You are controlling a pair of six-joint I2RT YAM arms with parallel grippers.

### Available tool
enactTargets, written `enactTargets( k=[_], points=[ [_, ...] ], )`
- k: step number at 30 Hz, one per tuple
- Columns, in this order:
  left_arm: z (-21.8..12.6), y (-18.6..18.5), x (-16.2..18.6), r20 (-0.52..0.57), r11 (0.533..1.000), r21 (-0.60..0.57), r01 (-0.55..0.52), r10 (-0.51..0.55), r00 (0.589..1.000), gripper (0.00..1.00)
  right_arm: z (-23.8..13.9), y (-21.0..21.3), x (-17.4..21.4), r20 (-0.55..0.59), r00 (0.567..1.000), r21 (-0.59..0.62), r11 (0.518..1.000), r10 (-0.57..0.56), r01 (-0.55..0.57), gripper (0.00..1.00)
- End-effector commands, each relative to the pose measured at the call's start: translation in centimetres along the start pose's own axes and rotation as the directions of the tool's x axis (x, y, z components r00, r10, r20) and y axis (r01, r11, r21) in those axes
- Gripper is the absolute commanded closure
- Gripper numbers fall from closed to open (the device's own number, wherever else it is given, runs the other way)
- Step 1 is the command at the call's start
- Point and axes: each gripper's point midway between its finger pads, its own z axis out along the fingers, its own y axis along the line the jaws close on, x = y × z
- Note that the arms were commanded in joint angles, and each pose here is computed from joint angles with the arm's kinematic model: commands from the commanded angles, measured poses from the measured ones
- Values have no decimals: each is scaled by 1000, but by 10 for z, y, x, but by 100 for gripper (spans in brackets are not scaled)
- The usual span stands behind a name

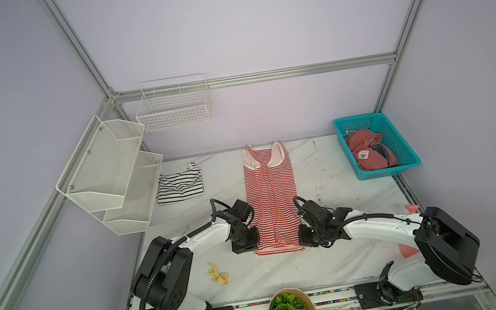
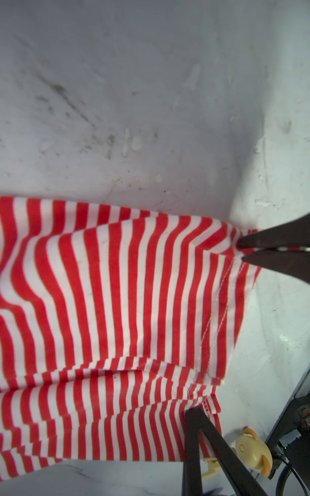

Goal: Fold and stack the tank tops
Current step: 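Lift the hem with both grippers and fold it away toward the straps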

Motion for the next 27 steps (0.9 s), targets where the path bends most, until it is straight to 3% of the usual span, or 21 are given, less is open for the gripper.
enactTargets(
  k=[1,13,27],
  points=[
    [-18,-18,-5,36,998,66,-5,3,999,100,-15,14,-9,42,999,-36,999,-5,6,100],
    [-68,-59,-66,187,989,146,-32,5,982,100,-50,36,-71,204,979,-66,998,-3,16,100],
    [-108,-82,-165,313,975,219,-45,-27,949,100,-68,43,-184,316,946,-77,992,-67,96,100]
  ],
)
